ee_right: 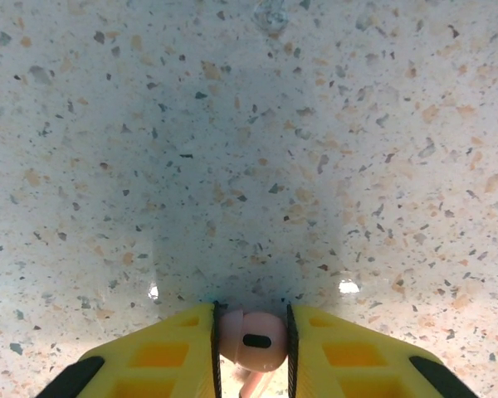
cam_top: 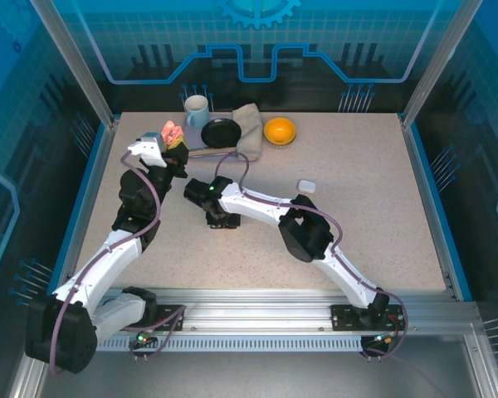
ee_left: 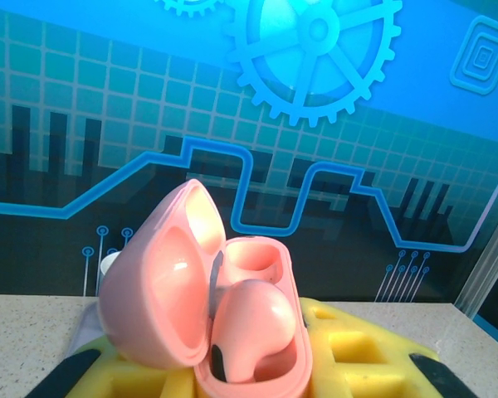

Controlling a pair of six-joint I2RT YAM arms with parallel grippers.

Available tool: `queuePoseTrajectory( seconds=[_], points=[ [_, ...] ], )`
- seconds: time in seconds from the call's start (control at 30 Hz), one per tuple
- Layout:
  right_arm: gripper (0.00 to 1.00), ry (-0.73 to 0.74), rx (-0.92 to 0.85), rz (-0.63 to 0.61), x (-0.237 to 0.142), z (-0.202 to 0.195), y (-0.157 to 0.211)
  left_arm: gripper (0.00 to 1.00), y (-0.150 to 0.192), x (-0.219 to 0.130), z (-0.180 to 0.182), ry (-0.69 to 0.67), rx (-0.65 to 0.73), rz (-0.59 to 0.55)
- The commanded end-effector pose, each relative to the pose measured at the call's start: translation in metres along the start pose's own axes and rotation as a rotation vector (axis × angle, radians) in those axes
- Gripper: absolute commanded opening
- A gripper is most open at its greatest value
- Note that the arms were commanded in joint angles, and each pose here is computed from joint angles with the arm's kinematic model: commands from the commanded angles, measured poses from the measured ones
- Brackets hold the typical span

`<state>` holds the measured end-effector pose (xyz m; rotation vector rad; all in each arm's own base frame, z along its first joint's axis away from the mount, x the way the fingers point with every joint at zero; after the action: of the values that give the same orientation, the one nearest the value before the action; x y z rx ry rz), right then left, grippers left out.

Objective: Insert the wireless bluetooth earbuds into the charging case

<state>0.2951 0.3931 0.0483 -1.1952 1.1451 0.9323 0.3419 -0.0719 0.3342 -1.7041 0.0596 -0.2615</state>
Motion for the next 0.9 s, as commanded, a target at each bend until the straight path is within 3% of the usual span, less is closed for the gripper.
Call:
queuePoseTrajectory(
  seconds=[0.0,0.4,0.67,0.87],
  points=[
    [0.24,0.078,0.003,0.004,0.003,-0.023,0.004,0.00,-0.008,-0.001,0.001,0.012,-0.011,-0.030],
    [0.24,0.041,0.037,-0.125,-0.032,-0.076,-0.024,0.00,-0.002,0.007,-0.012,0.101,-0.026,0.018],
    [0.24,-0.008,0.059,-0.244,-0.064,-0.120,-0.050,0.00,0.019,0.017,-0.039,0.266,-0.064,0.108],
    [0.24,-0.107,0.083,-0.379,-0.110,-0.148,-0.079,0.00,0.046,0.021,-0.083,0.455,-0.012,0.203]
  ],
)
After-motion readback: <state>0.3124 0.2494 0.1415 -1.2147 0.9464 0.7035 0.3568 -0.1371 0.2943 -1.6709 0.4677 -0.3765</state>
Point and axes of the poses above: each hand's point on the last joint's axis, 136 mm out from that joint toward the fingers, its own x axis out along the fingers, its own z axis along the line the jaws close on, y = z × x, the point moved 3 cm from there along -x, back along the fingers, and after that the axes turned 7 degrees about x, right-handed, at the moved point
